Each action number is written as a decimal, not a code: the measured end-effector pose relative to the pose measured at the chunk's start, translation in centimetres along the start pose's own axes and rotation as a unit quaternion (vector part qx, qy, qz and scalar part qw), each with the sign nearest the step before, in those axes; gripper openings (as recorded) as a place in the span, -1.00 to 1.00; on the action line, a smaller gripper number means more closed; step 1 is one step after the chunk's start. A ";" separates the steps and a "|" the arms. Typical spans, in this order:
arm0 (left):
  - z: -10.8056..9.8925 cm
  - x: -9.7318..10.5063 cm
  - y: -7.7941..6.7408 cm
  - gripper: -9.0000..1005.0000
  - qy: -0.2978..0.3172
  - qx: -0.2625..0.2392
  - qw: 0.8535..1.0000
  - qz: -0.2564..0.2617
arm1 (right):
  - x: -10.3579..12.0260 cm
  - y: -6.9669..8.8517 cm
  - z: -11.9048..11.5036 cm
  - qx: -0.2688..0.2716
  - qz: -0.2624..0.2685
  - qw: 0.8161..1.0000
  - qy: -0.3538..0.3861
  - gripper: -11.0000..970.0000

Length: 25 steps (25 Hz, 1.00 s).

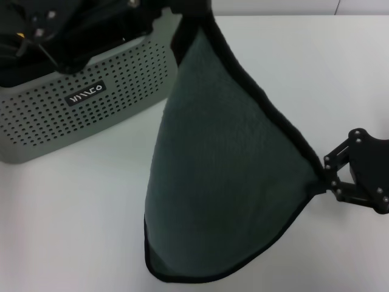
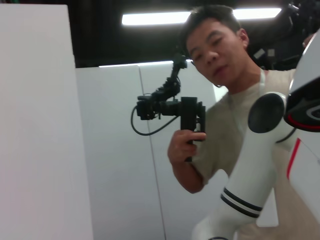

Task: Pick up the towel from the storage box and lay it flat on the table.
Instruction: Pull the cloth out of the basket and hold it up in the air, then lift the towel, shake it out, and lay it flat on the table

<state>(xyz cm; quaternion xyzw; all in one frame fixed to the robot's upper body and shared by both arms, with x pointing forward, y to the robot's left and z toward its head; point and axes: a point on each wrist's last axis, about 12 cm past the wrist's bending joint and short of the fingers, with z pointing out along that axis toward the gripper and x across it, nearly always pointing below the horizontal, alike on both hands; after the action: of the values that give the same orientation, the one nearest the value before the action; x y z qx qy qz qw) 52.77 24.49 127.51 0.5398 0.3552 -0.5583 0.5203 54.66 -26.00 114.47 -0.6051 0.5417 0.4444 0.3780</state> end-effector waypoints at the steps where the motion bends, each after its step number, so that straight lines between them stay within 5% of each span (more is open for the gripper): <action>1: -0.2 0.1 0.0 -0.95 -0.002 -0.004 1.000 -0.002 | 0.0 0.1 -0.1 0.003 -0.004 1.000 0.000 -0.60; 4: -0.5 0.3 0.1 -0.95 -0.008 -0.013 1.000 -0.009 | 0.1 0.4 -0.2 0.008 -0.013 1.000 0.000 -0.96; 10: -1.1 0.8 -0.1 -0.95 -0.017 -0.030 0.999 -0.020 | -0.2 0.6 -0.3 0.012 -0.020 1.000 -0.009 -0.96; 19: -4.7 3.5 -1.7 -0.95 -0.064 -0.133 0.987 -0.071 | -2.7 0.2 -1.9 0.051 -0.054 0.996 -0.052 -0.97; 25: -7.1 7.2 -5.1 -0.95 -0.088 -0.202 0.971 -0.094 | -4.4 -0.2 -1.7 0.051 -0.074 0.994 -0.061 -0.97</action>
<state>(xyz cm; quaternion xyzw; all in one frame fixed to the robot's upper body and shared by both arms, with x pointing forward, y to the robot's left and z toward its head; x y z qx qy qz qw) 50.40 30.93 118.52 0.3367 0.4628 -0.5666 0.5928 55.03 -26.15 119.19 -0.5952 0.4937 0.4231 0.4723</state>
